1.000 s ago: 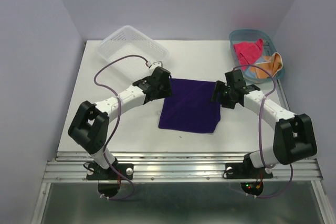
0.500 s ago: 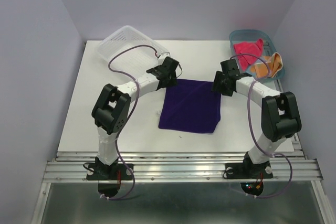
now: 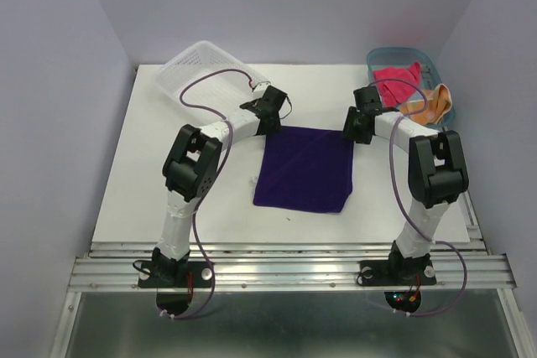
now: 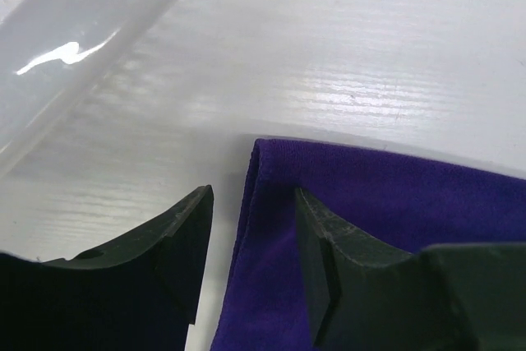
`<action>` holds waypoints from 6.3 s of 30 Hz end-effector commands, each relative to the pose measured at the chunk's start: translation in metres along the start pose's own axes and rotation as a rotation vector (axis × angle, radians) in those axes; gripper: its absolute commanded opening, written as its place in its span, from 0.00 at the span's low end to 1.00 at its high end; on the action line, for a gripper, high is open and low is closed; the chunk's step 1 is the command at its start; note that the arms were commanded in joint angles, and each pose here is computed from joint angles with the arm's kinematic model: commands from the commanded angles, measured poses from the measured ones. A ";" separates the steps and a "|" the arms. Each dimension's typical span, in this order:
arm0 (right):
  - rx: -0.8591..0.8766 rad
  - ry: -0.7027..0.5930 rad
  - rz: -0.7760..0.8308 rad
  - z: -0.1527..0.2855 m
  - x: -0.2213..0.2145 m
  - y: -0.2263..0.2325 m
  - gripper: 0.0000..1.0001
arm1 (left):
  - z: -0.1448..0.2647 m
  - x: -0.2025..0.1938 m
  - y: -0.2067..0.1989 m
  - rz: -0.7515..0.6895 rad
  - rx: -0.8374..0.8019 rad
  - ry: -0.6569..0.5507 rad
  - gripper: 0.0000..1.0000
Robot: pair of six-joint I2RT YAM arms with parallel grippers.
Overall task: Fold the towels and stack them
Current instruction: Fold the towel, then neatly place the folded towel into the bin
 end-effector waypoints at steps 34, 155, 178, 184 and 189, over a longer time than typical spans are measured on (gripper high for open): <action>0.146 -0.262 0.286 0.014 0.065 0.003 0.01 | 0.042 0.065 -0.018 0.013 -0.143 -0.198 0.00; 0.561 -0.095 0.042 0.177 -0.137 0.020 1.00 | 0.138 -0.101 0.076 0.074 -0.285 0.077 0.99; 0.524 -0.085 0.087 0.168 -0.137 0.017 1.00 | 0.084 -0.143 0.064 -0.248 -0.039 0.171 0.00; 0.523 -0.112 0.086 0.171 -0.134 0.016 1.00 | 0.101 -0.080 0.029 -0.443 -0.051 -0.055 0.00; 0.535 -0.115 0.089 0.173 -0.133 0.017 1.00 | 0.096 -0.049 0.038 -0.637 0.124 -0.164 0.00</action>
Point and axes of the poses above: each gripper's point midway between its finger pads, its own z axis back along the fingers, its own y axis along the line the jaws close on, x = y × z, the point moved 4 cm from there along z, back along the fingers, and after that the axes turned 8 degrees about z, right-handed, at the moved point
